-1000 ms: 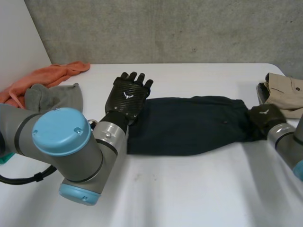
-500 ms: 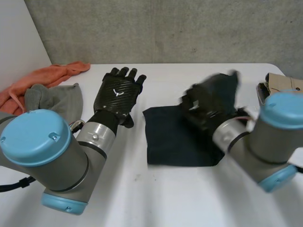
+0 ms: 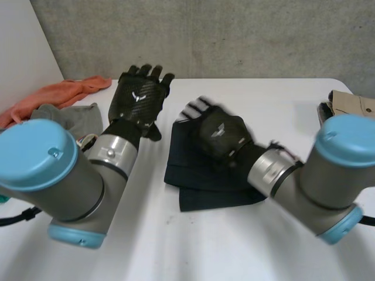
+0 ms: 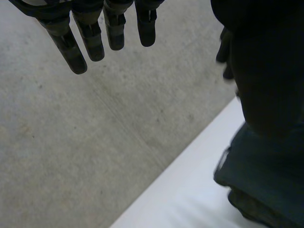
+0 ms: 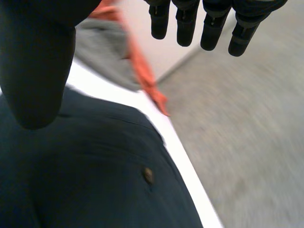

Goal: Fold the laundry.

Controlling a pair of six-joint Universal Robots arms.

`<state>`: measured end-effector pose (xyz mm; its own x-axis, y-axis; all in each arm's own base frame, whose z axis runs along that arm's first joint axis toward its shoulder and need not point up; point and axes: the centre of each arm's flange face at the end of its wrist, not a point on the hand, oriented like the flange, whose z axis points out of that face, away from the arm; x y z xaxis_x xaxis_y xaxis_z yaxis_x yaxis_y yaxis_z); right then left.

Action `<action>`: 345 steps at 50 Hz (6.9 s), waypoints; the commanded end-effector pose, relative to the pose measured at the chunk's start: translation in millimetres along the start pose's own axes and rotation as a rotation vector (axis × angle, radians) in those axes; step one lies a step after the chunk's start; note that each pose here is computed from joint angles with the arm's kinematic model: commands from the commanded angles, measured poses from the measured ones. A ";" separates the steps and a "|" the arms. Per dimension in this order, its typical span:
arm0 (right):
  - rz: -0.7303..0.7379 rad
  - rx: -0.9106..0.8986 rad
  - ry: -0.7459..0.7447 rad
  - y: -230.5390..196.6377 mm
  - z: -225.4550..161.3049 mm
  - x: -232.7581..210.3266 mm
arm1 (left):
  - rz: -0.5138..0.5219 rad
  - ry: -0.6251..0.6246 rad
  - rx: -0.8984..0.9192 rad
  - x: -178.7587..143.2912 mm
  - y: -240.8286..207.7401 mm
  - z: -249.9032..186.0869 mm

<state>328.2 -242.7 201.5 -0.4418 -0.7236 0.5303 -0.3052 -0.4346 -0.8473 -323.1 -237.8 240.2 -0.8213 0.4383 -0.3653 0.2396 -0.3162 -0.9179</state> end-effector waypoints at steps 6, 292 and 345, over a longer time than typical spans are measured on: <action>0.532 -0.120 0.385 4.2 -31.9 120.2 | -0.088 0.138 0.022 45.3 -2.6 46.5; 0.225 -0.320 0.373 72.0 -55.3 72.0 | -0.329 0.227 0.156 10.5 -72.8 27.7; 0.110 -0.387 0.011 40.0 -9.7 2.8 | -0.146 0.058 -0.444 -27.3 69.0 -40.4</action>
<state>306.5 -255.8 182.7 -0.4913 -0.7454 0.4506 -0.5285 -0.1561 -0.8344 -248.2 -231.9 189.9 -0.8750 0.3910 -0.2853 0.3710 0.1631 -0.9142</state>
